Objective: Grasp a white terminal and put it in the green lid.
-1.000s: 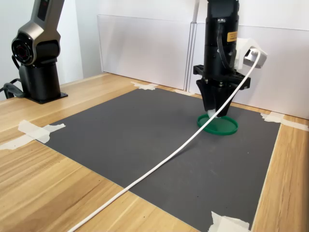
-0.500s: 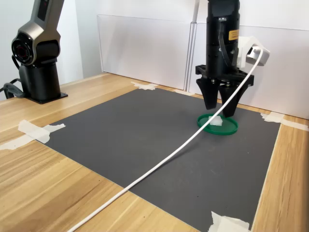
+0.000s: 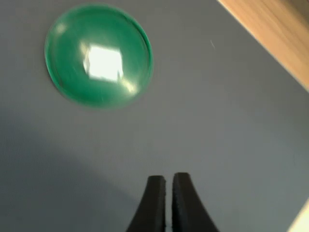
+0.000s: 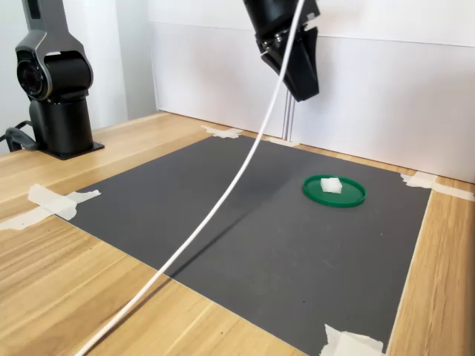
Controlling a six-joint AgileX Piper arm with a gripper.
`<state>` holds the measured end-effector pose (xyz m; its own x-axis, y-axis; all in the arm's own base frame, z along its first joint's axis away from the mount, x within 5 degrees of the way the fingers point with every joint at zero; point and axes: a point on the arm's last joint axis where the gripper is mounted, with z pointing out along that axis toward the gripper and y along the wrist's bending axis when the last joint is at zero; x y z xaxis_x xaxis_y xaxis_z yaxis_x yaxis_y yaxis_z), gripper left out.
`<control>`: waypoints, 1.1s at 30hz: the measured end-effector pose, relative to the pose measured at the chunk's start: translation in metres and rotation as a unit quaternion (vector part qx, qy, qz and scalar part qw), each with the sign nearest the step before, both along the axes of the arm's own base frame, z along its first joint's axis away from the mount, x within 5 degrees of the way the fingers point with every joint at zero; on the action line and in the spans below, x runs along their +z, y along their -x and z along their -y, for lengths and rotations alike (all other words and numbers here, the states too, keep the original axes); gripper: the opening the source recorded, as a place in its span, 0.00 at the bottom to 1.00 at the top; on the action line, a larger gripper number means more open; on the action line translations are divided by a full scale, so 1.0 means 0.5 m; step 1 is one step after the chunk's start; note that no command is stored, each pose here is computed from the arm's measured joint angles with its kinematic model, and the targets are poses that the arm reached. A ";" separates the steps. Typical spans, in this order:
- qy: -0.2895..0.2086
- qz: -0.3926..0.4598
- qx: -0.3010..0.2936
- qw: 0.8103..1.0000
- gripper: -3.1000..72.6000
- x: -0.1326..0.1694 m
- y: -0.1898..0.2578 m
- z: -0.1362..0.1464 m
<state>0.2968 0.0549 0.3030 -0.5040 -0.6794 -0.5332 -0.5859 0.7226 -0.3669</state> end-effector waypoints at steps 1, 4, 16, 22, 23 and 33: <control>-0.003 0.002 -0.010 1.000 0.03 0.002 0.020 0.012; -0.019 0.002 -0.039 0.999 0.02 0.003 0.079 0.038; -0.202 0.094 -0.161 0.962 0.01 -0.053 0.305 0.064; -0.228 0.133 -0.177 0.948 0.01 -0.119 0.388 0.077; -0.227 0.139 -0.181 0.947 0.01 -0.130 0.398 0.081; -0.206 0.209 -0.242 0.925 0.01 -0.195 0.466 0.111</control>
<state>0.0637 -0.0007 0.2057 -0.3878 -0.1232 -0.9135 -0.0270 0.9921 -0.1223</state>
